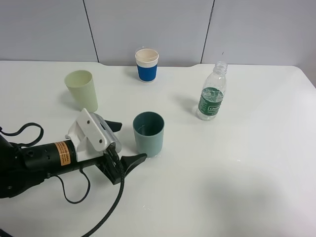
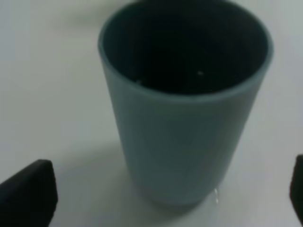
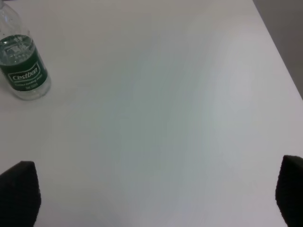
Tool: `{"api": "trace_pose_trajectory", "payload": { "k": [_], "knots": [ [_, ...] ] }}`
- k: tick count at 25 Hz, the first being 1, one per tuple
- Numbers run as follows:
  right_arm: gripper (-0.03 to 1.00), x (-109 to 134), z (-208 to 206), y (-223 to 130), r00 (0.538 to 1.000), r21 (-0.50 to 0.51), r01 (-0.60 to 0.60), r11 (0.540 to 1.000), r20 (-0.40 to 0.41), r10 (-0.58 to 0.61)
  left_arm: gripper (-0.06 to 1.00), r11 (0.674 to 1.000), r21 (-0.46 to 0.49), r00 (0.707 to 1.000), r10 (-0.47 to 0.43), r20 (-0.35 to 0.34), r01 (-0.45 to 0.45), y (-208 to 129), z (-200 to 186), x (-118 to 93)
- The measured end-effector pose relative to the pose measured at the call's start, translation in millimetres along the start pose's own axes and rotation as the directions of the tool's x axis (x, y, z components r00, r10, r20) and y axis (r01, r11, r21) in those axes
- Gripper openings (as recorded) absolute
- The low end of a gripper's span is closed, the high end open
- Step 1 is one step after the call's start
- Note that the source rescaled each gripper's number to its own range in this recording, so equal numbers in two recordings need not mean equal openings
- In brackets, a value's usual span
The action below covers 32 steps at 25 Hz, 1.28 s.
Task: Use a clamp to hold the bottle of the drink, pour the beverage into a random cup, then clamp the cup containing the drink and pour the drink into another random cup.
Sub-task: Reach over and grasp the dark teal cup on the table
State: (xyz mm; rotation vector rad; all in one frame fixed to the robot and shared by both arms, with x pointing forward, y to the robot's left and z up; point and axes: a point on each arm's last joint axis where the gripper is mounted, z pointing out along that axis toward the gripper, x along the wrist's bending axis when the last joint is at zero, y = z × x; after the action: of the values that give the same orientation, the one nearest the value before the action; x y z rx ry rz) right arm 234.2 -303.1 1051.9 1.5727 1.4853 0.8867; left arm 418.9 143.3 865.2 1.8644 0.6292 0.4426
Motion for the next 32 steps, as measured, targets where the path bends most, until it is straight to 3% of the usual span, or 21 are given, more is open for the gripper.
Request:
{"api": "trace_pose_trajectory", "payload": {
  "k": [8, 16, 32],
  "knots": [
    [1.00, 0.0, 0.0, 0.0, 1.000, 0.000, 0.000, 1.000, 0.000, 0.000, 1.00, 1.000, -0.021, 1.000, 0.016, 0.014, -0.016, 3.6, 4.9, 0.3],
    [1.00, 0.0, 0.0, 0.0, 1.000, 0.000, 0.000, 1.000, 0.000, 0.000, 1.00, 0.999, 0.044, 0.999, 0.015, 0.048, -0.017, -15.3, 16.4, -1.0],
    [1.00, 0.0, 0.0, 0.0, 1.000, 0.000, 0.000, 1.000, 0.000, 0.000, 1.00, 0.998, -0.020, 0.994, 0.057, 0.093, -0.055, -8.3, 45.3, 3.0]
  ]
}}
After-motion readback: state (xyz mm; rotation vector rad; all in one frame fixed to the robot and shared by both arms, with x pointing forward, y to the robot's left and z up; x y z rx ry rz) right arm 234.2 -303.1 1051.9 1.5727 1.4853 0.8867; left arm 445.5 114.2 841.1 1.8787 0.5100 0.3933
